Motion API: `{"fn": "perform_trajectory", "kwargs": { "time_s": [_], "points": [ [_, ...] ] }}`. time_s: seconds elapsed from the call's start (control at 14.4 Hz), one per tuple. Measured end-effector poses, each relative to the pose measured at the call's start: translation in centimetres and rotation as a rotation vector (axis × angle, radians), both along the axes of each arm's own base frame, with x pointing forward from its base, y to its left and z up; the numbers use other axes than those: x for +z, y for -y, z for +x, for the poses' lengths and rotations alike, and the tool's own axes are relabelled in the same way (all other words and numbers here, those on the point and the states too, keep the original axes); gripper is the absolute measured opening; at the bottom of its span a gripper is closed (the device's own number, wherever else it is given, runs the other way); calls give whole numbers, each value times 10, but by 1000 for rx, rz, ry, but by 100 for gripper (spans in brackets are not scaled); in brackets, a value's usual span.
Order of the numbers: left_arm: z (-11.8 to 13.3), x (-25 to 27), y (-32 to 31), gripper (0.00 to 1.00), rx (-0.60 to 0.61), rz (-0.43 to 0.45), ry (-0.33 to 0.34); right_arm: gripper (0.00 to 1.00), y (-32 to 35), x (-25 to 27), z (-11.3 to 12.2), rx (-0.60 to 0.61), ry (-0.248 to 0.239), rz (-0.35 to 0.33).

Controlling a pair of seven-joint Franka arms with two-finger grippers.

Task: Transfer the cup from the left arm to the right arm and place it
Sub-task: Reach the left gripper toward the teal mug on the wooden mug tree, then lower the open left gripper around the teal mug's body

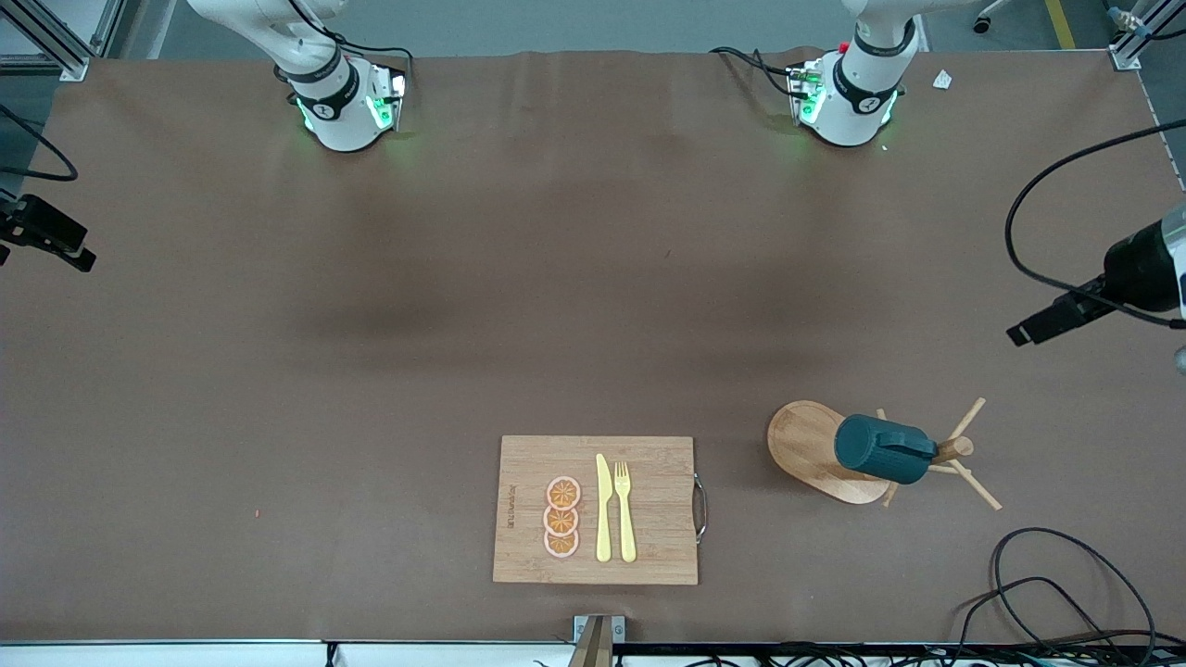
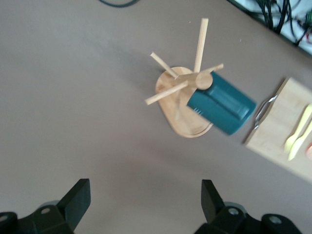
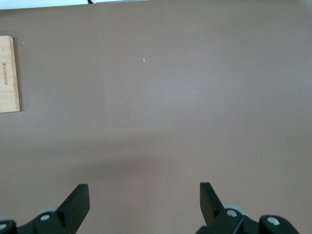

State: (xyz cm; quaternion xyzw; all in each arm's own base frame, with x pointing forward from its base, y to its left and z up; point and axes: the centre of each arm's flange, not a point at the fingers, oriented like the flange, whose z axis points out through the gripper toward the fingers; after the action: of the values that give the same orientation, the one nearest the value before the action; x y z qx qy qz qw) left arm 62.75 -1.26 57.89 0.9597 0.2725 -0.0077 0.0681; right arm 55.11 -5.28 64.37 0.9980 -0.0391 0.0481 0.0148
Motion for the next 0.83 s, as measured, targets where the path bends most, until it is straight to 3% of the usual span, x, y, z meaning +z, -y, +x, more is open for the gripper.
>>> {"fn": "perform_trajectory", "kwargs": {
  "time_s": [0.49,0.83],
  "points": [
    [27,-34,4,100,435,-144,-56,100,0,0,0,0,0,0],
    [41,-60,18,100,572,-169,-91,100,0,0,0,0,0,0]
  ]
}}
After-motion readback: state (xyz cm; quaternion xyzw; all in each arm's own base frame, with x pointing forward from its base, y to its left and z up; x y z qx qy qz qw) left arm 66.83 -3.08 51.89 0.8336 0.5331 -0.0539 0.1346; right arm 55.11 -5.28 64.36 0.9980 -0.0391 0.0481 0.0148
